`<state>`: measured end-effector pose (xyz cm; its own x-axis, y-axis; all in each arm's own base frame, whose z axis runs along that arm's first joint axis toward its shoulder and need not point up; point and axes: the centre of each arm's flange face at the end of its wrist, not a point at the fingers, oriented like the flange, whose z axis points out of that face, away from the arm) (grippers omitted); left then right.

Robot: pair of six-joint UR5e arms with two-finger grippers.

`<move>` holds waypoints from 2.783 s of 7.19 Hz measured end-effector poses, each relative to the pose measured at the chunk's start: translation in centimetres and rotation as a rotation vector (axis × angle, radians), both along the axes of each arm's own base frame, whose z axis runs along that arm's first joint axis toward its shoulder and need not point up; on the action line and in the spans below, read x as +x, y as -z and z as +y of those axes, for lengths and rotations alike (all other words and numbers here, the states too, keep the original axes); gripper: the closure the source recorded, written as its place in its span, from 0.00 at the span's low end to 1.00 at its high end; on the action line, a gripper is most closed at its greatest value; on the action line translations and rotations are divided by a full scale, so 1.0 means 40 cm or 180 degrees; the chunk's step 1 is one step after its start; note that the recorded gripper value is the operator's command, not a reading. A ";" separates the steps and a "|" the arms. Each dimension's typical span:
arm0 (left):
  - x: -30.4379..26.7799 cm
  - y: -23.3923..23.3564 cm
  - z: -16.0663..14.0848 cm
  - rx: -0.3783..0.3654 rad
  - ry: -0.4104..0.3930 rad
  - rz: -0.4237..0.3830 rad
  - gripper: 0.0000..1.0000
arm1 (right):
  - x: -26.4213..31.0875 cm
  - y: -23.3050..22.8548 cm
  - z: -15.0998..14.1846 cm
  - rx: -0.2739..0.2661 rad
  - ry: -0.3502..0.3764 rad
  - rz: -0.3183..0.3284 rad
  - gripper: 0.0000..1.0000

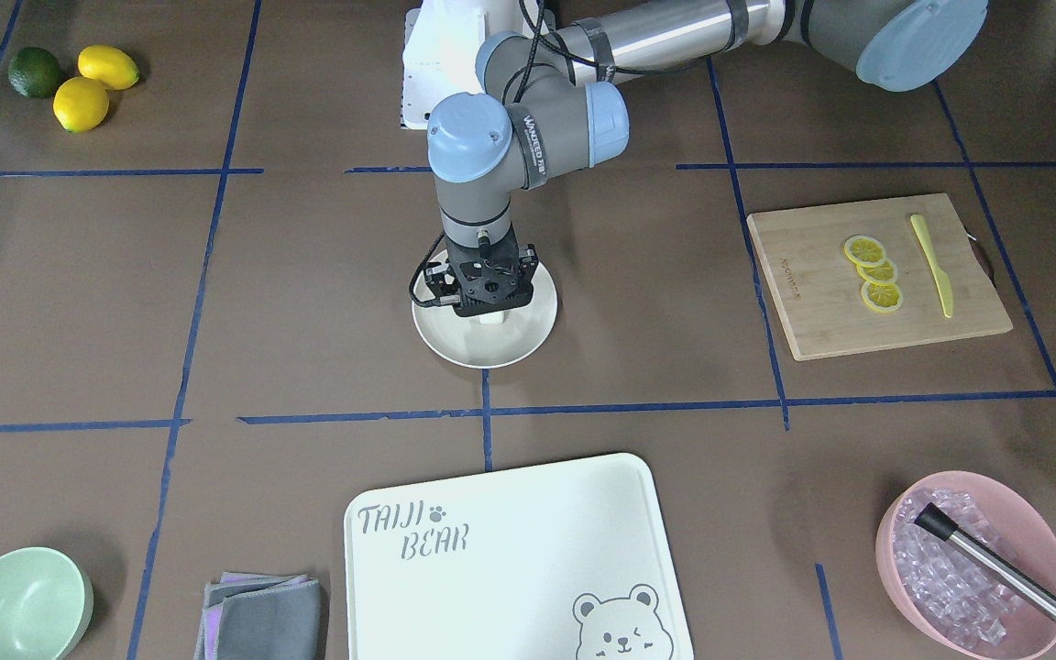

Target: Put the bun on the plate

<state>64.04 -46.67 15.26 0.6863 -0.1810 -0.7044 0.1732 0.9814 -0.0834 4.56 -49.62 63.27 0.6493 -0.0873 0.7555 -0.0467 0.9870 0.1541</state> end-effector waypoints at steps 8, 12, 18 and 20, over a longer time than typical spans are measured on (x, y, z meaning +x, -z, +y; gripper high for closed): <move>-0.777 -0.273 -0.215 0.0401 -0.0515 -0.0188 0.00 | -0.003 -0.024 -0.008 -0.0171 0.0025 0.0180 0.00; -1.376 -0.720 -0.274 0.0684 -0.1025 -0.0176 0.00 | 0.045 0.026 -0.021 -0.0252 0.0036 0.0112 0.00; -1.831 -1.114 -0.246 0.0528 -0.0876 0.0114 0.00 | 0.095 0.006 0.045 -0.0246 -0.0016 0.0112 0.00; -1.842 -1.162 -0.181 0.0417 -0.0822 0.0140 0.00 | 0.095 0.000 0.054 -0.0257 -0.0017 0.0116 0.00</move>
<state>-9.66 -53.92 61.74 0.6662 0.0903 -0.7403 -0.0849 0.9954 0.0451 8.38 -47.44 63.27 0.6768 -0.0236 0.7358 -0.0476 0.9960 0.0758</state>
